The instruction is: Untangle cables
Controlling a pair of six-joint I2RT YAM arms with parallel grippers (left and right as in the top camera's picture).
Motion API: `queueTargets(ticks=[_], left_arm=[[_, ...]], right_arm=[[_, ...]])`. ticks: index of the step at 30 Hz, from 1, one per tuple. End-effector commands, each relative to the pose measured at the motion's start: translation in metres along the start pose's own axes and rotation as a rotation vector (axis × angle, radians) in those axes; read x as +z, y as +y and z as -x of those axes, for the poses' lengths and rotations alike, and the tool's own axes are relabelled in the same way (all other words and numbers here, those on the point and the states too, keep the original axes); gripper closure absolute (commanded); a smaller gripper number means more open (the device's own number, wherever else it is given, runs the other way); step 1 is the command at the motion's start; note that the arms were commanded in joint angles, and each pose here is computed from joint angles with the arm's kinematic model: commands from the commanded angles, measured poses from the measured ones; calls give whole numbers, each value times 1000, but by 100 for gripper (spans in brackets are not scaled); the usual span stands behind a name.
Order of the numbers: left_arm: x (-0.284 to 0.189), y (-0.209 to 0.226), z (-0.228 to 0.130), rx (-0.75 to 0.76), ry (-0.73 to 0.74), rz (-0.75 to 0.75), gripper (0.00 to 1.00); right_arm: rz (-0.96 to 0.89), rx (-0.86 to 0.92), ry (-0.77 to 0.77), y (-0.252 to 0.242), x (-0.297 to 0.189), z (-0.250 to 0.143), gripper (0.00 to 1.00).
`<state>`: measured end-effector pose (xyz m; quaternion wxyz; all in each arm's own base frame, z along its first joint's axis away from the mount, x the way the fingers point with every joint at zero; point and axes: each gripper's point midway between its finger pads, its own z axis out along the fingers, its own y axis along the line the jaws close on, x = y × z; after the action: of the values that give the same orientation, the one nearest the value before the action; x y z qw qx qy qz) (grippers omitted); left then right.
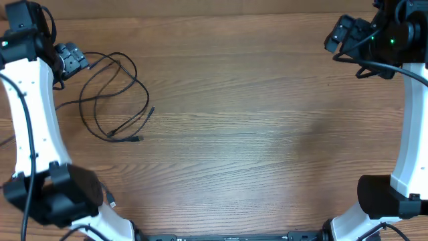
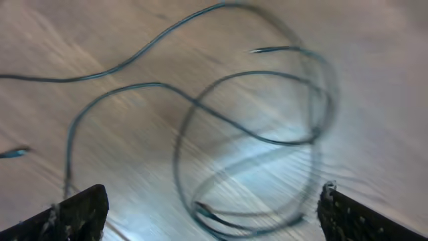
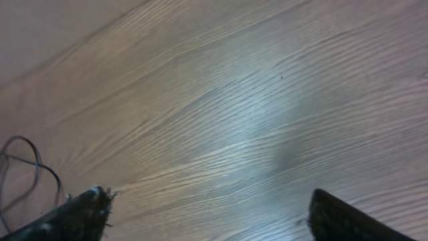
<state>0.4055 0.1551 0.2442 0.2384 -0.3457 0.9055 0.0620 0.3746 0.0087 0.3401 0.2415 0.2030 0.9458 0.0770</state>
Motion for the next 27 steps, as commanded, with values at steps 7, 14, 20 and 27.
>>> queueTargets(ticks=[7, 14, 20, 27], left_arm=[[-174, -11, -18, -16, -249, -354, 0], [-203, 1, -35, -16, -283, -366, 0], [-196, 2, -37, -16, -255, -352, 0], [-188, 0, -36, -15, -237, -344, 1]], right_arm=[[166, -74, -13, 24, -34, -15, 19], [241, -124, -199, 18, -115, -34, 0], [219, -120, -389, -5, -178, -54, 0], [271, -123, -481, -12, -216, -77, 0]])
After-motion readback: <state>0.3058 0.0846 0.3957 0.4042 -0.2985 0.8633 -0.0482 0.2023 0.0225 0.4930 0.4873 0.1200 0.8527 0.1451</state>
